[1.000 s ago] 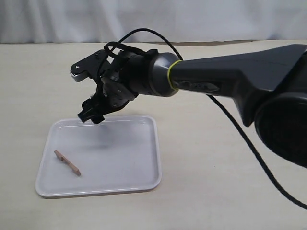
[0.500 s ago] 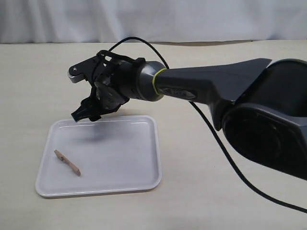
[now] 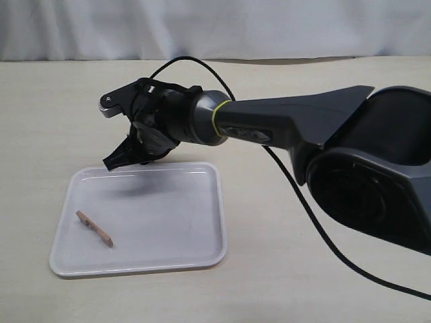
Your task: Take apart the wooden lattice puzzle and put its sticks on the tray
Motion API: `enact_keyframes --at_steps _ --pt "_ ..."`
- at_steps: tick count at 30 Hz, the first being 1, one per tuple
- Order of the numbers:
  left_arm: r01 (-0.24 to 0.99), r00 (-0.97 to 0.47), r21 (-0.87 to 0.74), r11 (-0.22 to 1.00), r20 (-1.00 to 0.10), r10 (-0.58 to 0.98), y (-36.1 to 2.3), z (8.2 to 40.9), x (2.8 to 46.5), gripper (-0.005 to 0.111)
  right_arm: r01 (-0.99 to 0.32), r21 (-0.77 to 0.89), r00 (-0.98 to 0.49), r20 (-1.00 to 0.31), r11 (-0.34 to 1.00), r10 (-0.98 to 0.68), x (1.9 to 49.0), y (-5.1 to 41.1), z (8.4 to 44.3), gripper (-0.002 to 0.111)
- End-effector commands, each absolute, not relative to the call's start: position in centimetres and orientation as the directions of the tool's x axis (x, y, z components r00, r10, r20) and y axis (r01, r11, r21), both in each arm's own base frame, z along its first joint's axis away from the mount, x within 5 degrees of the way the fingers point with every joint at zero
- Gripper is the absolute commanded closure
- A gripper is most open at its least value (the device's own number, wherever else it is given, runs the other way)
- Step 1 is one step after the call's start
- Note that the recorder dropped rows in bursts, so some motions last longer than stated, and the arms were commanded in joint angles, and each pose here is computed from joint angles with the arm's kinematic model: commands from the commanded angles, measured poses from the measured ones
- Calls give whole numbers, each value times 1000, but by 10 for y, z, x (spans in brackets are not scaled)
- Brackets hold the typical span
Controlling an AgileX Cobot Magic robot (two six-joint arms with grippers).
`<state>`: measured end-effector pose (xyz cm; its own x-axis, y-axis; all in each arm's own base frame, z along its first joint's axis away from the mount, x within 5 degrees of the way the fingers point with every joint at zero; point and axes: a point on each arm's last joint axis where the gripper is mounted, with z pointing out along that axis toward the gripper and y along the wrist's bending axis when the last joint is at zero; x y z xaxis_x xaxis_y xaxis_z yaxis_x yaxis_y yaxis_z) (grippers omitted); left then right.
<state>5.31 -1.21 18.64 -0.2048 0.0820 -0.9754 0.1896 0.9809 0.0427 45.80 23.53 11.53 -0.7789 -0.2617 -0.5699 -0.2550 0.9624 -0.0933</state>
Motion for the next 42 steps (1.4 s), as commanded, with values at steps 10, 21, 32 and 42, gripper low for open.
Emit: enact_keyframes --at_steps 10,21,32,42 --pt "178 -197 46 983 -977 82 -11 186 53 107 -223 -68 -778 -588 973 -219 460 235 116 104" --pt "178 -197 46 983 -977 82 -11 186 53 107 -229 -76 -737 -638 970 -224 450 236 179 104" --pt "178 -197 46 983 -977 82 -11 186 53 107 -539 -120 -679 -524 834 -514 360 274 199 104" --pt "178 -197 46 983 -977 82 -11 186 53 107 -634 60 -725 -393 771 -565 343 274 152 101"
